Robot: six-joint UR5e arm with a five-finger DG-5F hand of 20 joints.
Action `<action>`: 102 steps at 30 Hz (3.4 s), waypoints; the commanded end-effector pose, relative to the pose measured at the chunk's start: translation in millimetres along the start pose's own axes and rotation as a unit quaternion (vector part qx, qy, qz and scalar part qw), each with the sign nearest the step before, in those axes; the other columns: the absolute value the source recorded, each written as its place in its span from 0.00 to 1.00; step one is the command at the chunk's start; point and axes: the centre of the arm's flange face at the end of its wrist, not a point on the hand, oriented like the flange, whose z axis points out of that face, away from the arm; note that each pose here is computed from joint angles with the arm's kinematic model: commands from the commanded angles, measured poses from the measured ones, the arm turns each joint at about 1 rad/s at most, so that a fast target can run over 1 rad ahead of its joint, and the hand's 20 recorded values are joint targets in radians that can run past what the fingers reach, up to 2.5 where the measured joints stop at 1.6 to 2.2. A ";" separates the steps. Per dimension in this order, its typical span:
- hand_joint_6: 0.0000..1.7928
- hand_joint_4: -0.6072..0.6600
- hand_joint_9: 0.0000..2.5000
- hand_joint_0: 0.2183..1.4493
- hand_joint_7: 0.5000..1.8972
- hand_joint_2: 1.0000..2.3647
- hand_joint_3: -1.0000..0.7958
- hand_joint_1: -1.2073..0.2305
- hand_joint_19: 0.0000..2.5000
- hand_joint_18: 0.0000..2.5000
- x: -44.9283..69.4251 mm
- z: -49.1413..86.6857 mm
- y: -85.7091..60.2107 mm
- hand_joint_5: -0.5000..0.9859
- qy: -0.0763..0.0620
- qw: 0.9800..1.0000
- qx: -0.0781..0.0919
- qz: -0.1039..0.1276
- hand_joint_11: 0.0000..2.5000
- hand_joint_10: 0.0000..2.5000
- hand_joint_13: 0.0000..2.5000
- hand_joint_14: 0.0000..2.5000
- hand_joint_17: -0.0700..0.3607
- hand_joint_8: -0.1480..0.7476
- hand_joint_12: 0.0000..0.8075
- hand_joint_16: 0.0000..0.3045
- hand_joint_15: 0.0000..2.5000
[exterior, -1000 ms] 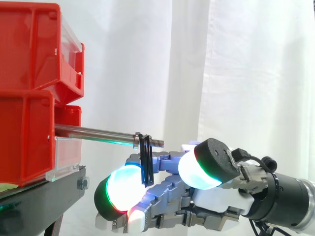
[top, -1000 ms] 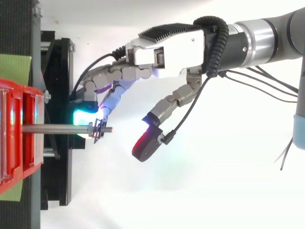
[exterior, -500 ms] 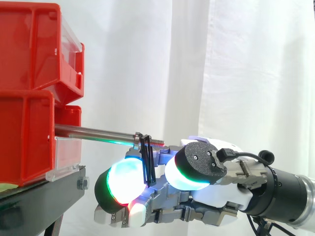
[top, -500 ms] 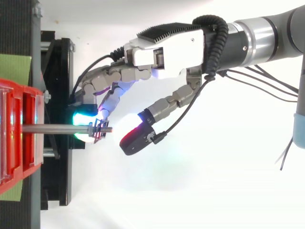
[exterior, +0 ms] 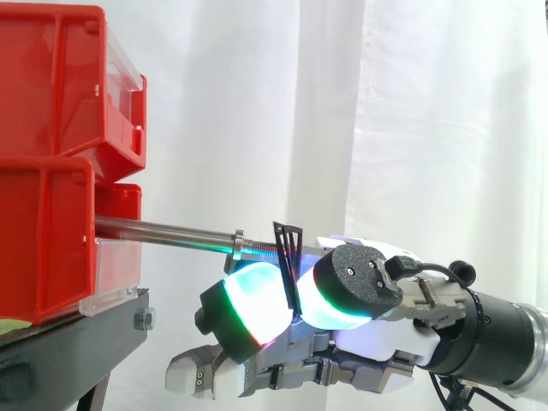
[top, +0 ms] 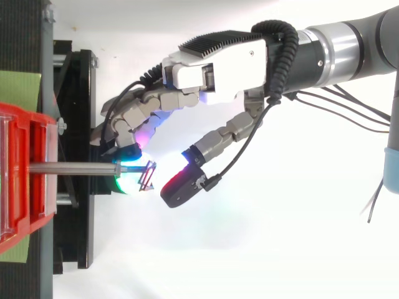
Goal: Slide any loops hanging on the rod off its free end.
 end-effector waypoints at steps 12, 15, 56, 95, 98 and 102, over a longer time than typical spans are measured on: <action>0.48 0.60 0.26 0.27 0.70 0.01 0.40 0.41 0.00 0.14 -0.2 -1.5 -1.1 0.22 0.000 1.000 0.003 0.001 0.07 0.00 0.20 0.00 0.36 0.48 0.35 0.12 0.00; 0.48 0.60 0.26 0.27 0.70 0.01 0.41 0.41 0.00 0.14 0.0 -3.4 -2.3 0.22 0.004 1.000 0.011 0.005 0.07 0.00 0.20 0.00 0.36 0.48 0.35 0.12 0.00; 0.48 0.61 0.27 0.31 0.69 0.00 0.28 0.28 0.00 0.17 -31.5 -95.7 107.7 0.22 0.020 0.968 0.245 0.057 0.07 0.00 0.21 0.00 0.36 0.46 0.33 0.12 0.00; 0.42 0.68 0.27 0.14 0.53 0.00 0.28 0.27 0.00 0.20 -38.7 -96.5 128.7 0.23 0.032 0.954 0.281 0.104 0.06 0.00 0.21 0.00 0.43 0.50 0.42 0.17 0.00; 0.42 0.68 0.27 0.13 0.50 0.00 0.28 0.30 0.00 0.20 -39.1 -97.7 128.0 0.23 0.031 0.953 0.283 0.104 0.07 0.00 0.21 0.00 0.44 0.51 0.43 0.17 0.00; 0.41 0.68 0.27 0.15 0.50 0.00 0.28 0.43 0.00 0.20 -41.8 -99.7 127.8 0.23 0.030 0.952 0.285 0.105 0.07 0.00 0.21 0.00 0.44 0.51 0.43 0.17 0.00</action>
